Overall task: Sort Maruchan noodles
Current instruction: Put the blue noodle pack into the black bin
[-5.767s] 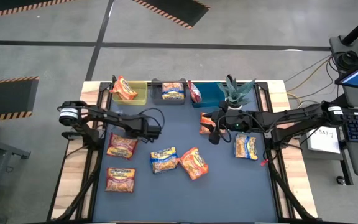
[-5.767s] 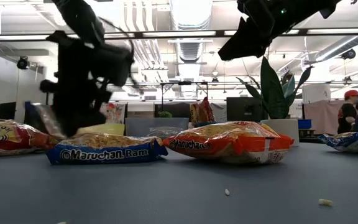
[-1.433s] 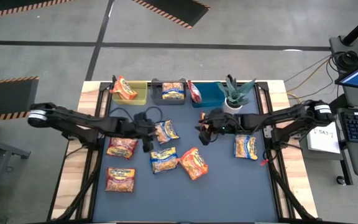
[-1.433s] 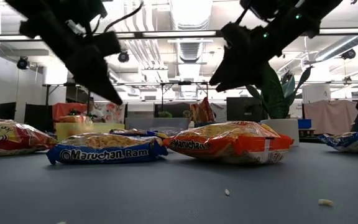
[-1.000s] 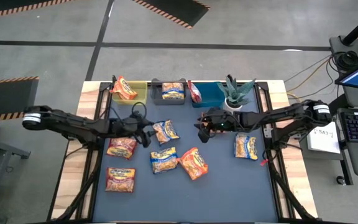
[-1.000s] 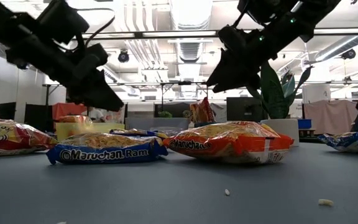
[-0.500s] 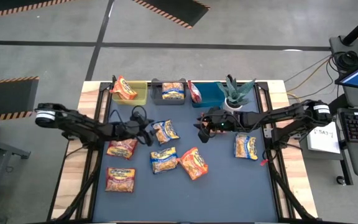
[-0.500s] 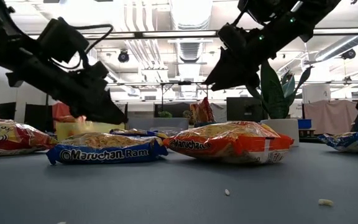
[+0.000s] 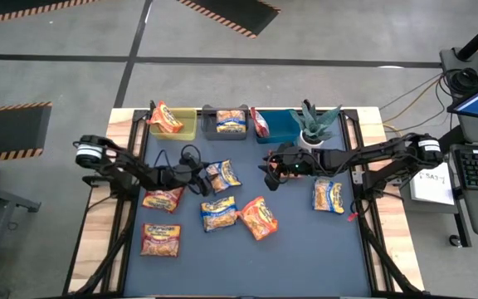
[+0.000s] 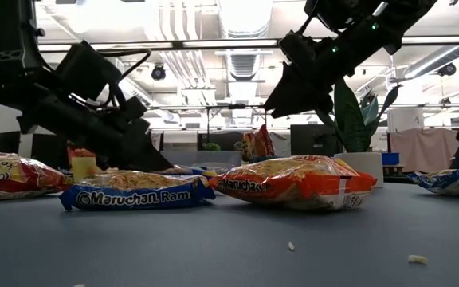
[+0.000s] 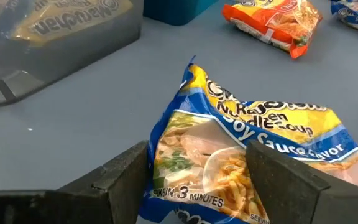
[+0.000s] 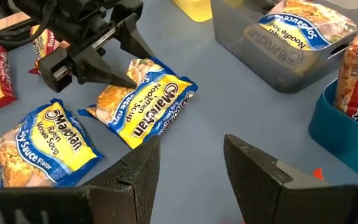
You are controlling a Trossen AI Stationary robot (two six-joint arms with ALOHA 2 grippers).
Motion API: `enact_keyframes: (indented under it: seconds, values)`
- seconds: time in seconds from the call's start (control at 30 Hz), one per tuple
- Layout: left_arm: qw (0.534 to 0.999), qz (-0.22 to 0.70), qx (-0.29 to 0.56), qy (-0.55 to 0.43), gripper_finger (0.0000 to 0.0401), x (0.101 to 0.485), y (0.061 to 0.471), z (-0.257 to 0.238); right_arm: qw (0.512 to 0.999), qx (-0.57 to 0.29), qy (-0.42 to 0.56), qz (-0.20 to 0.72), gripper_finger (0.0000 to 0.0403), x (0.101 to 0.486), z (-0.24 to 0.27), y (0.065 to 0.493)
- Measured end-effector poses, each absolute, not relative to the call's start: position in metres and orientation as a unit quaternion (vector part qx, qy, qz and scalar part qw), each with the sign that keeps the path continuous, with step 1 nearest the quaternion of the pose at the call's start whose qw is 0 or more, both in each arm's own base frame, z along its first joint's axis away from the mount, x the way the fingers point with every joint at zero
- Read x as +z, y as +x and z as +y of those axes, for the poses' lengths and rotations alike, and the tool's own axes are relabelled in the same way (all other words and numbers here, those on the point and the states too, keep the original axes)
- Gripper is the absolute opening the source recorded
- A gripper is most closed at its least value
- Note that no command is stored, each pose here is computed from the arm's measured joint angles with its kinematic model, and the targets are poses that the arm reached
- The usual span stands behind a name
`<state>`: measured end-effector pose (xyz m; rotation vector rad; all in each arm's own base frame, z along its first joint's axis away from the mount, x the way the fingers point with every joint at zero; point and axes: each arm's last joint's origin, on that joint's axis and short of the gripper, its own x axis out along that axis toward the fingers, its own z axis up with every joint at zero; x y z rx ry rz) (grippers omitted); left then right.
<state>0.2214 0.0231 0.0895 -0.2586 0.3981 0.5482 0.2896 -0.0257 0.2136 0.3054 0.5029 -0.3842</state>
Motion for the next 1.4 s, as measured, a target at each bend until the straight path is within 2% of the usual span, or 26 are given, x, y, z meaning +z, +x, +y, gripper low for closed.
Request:
enact_keyframes:
  seconds: [0.17, 0.5, 0.7, 1.27, 1.4]
  values:
    - [0.937, 0.187, 0.266, -0.128, 0.0217, 0.086, 0.223, 0.023, 0.939, -0.188, 0.149, 0.246, 0.0166, 0.214, -0.026, 0.290]
    - [0.941, 0.174, 0.263, -0.123, 0.0122, 0.091, 0.224, 0.023, 0.939, -0.188, 0.149, 0.247, 0.0166, 0.213, -0.026, 0.290]
    - [0.946, 0.164, 0.255, -0.116, 0.0086, 0.095, 0.225, 0.022, 0.939, -0.188, 0.150, 0.247, 0.0166, 0.213, -0.026, 0.290]
    - [0.966, 0.105, 0.222, -0.082, 0.0078, 0.127, 0.224, 0.016, 0.939, -0.189, 0.151, 0.246, 0.0166, 0.213, -0.026, 0.290]
    - [0.966, 0.073, 0.243, -0.055, 0.0078, 0.142, 0.221, 0.017, 0.939, -0.189, 0.151, 0.246, 0.0166, 0.213, -0.026, 0.290]
